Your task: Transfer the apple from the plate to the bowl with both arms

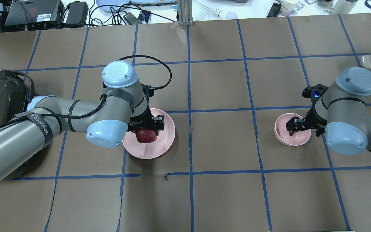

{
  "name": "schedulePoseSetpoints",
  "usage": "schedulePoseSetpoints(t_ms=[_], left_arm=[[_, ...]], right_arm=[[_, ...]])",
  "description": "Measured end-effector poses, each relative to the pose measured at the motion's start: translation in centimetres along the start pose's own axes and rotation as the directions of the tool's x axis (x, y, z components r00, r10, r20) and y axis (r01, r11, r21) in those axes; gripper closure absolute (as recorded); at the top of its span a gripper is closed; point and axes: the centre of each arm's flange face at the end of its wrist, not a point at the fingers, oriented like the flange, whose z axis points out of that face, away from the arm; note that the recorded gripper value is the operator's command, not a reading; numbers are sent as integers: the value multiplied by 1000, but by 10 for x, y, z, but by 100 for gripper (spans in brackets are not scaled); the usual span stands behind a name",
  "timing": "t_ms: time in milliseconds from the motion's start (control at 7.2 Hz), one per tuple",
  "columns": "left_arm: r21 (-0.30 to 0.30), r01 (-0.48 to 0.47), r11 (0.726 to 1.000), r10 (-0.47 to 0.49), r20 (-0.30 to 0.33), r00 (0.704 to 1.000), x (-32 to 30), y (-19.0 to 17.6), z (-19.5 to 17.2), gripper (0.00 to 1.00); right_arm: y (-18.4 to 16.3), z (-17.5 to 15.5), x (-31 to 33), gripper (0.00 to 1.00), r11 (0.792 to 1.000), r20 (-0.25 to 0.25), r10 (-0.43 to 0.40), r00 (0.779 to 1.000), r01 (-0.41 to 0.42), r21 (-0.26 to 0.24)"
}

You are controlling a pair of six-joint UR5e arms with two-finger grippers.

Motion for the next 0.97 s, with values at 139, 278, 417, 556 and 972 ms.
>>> schedulePoseSetpoints(t_ms=[139,278,417,556,972], left_arm=[[16,-2,1000,2,-4,1000,1,-5,-8,100],[30,-2,1000,2,-10,1000,1,-9,-16,100],[40,2,999,-1,-22,1000,2,-13,-23,100],[46,9,999,-8,-33,999,2,-15,-28,100],[62,17,998,-14,-45,999,2,-16,-37,100]], right_arm=[[0,3,0,100,1000,4,-1,1000,1,9],[-1,2,0,100,1000,7,-2,1000,2,21],[-5,-2,0,100,999,12,-2,1000,1,34],[-11,-8,2,100,999,12,0,1000,0,50],[-41,-38,-10,100,997,116,22,993,-31,74]])
